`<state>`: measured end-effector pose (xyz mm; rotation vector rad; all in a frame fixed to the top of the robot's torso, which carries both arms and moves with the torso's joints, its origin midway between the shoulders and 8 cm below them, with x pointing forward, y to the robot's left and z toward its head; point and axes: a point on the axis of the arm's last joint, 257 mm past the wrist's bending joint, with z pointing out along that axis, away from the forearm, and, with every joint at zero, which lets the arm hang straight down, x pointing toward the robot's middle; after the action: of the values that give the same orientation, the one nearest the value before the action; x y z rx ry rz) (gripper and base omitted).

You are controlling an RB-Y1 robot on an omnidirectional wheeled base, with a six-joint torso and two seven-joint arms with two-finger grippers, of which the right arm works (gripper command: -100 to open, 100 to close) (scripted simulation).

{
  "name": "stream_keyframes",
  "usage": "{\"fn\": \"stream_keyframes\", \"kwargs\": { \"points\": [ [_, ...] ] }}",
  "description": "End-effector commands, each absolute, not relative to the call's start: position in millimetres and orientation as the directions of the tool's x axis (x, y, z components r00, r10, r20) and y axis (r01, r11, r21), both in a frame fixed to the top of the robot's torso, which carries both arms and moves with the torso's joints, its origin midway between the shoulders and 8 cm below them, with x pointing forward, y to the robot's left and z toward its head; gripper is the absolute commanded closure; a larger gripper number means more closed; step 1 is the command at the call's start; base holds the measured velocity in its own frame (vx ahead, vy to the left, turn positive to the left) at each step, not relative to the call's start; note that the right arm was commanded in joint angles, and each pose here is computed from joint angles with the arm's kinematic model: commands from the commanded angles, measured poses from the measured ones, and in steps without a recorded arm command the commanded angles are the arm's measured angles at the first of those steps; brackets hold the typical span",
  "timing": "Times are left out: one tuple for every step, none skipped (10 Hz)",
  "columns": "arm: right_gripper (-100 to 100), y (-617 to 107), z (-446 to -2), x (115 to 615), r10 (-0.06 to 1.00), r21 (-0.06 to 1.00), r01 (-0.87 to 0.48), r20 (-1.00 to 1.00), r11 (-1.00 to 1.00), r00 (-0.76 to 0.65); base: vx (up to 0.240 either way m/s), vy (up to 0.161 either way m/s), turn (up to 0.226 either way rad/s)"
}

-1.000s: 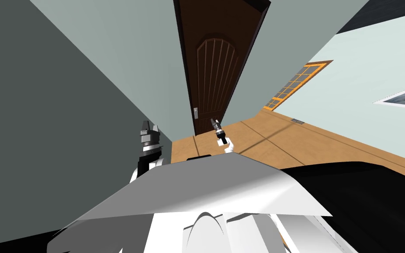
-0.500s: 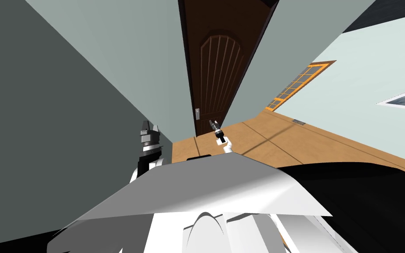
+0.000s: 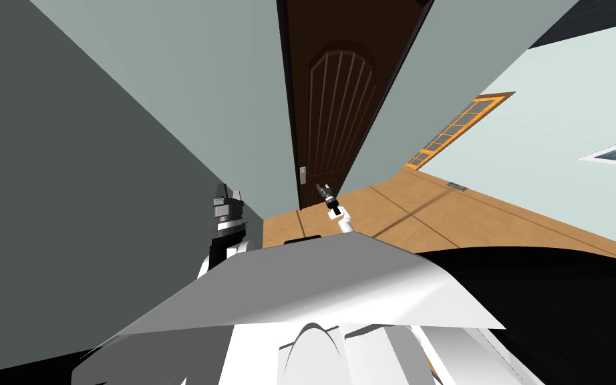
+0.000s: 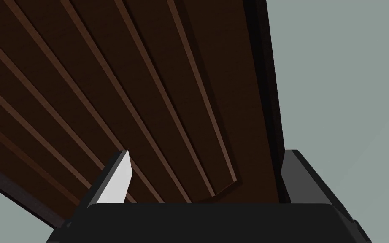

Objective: Pull the door open

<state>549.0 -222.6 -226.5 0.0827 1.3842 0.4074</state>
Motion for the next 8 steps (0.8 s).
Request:
{"fn": "stream_keyframes", "kwargs": {
  "points": [
    [-100, -221.8, -235.1, 554.9, 0.289, 0.258, -0.224, -0.951, 0.94, 0.114, 0.107, 0.041, -0.003],
    [-100, -221.2, -240.1, 558.1, 0.267, 0.239, -0.221, -0.958, 0.946, 0.106, 0.092, 0.043, 0.0],
    [-100, -220.7, -245.1, 561.2, 0.245, 0.22, -0.218, -0.965, 0.951, 0.097, 0.09, 0.052, -0.002],
    [-100, -220.1, -250.0, 564.2, 0.223, 0.2, -0.215, -0.971, 0.956, 0.089, 0.108, 0.071, -0.002],
    [-100, -219.6, -254.4, 566.8, 0.203, 0.182, -0.213, -0.976, 0.96, 0.081, 0.103, 0.069, -0.003],
    [-100, -219.1, -258.6, 569.3, 0.184, 0.165, -0.211, -0.98, 0.963, 0.073, 0.099, 0.048, -0.003],
    [-100, -218.5, -262.7, 571.6, 0.165, 0.148, -0.21, -0.984, 0.967, 0.066, 0.091, 0.037, 0.0],
    [-100, -218.0, -266.7, 574.0, 0.146, 0.131, -0.209, -0.988, 0.969, 0.058, 0.092, 0.031, -0.002]
  ]
}}
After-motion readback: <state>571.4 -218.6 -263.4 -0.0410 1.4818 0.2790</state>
